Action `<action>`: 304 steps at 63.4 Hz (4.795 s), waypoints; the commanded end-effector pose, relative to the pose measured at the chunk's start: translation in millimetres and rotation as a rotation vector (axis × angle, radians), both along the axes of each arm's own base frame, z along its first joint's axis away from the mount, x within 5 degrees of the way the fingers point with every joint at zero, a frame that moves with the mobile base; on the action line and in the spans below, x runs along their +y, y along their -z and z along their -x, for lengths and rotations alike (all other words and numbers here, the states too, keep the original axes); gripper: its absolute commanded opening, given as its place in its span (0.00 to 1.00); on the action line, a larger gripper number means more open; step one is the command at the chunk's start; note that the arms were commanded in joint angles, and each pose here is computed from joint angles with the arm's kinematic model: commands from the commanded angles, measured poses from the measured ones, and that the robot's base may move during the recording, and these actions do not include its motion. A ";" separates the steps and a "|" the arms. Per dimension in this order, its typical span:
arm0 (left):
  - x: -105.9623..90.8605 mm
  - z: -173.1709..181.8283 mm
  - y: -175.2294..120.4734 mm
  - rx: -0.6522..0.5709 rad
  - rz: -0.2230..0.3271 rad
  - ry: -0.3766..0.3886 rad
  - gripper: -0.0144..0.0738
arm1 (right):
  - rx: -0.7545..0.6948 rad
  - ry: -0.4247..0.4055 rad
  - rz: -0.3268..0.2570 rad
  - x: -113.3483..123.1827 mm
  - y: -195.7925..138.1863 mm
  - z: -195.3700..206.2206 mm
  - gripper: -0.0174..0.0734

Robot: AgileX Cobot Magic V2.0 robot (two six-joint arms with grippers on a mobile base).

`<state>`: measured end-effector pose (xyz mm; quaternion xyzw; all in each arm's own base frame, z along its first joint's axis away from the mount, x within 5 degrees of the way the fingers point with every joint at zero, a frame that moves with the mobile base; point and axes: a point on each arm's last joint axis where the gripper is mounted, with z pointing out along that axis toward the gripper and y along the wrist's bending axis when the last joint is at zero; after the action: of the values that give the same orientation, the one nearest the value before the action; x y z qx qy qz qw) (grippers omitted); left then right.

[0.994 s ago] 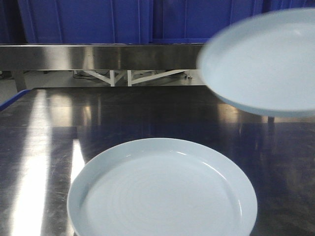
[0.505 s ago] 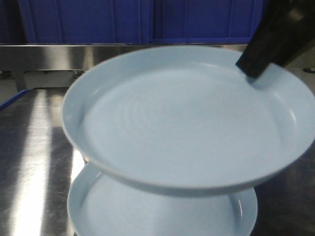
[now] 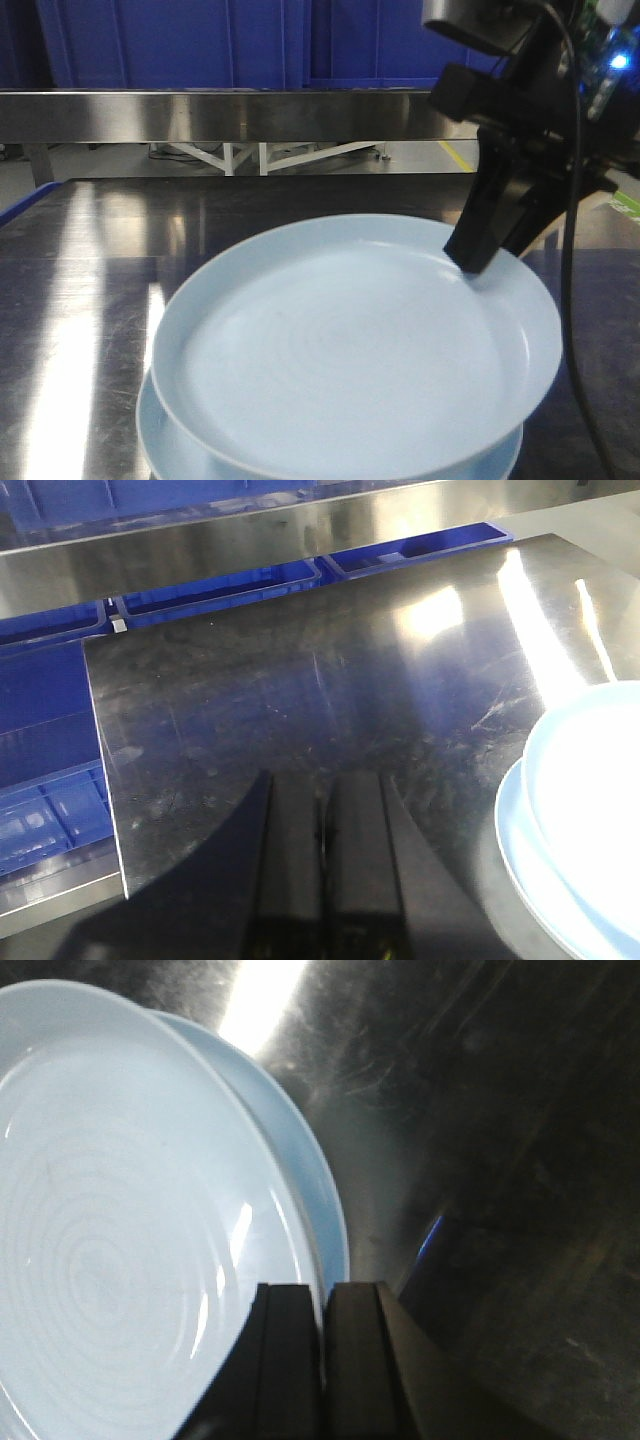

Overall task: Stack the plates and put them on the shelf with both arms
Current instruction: 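Lower the plate onto the first plate and release with the right gripper, then grip the rim of the stacked plates with the right gripper, then lift the stacked plates up off the table with the right gripper, then drive to the shelf rack holding the plates in the right gripper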

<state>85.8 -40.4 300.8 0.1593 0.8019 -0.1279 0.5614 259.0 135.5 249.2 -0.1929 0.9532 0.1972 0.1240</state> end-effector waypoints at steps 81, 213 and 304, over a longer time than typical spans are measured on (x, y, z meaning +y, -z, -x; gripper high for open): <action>-3.0 -0.1 -15.2 -0.078 0.046 0.030 0.26 | -0.033 0.071 -0.055 -13.3 -3.8 36.4 0.73; -3.1 -0.1 -15.1 -0.077 0.048 0.030 0.26 | -0.784 0.189 -0.350 -37.4 -129.9 85.8 0.25; -3.1 -0.1 -15.1 -0.077 0.048 0.030 0.26 | -0.898 0.189 -0.417 -52.6 -153.9 119.4 0.25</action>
<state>85.8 -40.4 300.8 0.1593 0.8019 -0.1279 0.5614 141.3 85.8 382.3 -0.1601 0.7942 0.2575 0.5265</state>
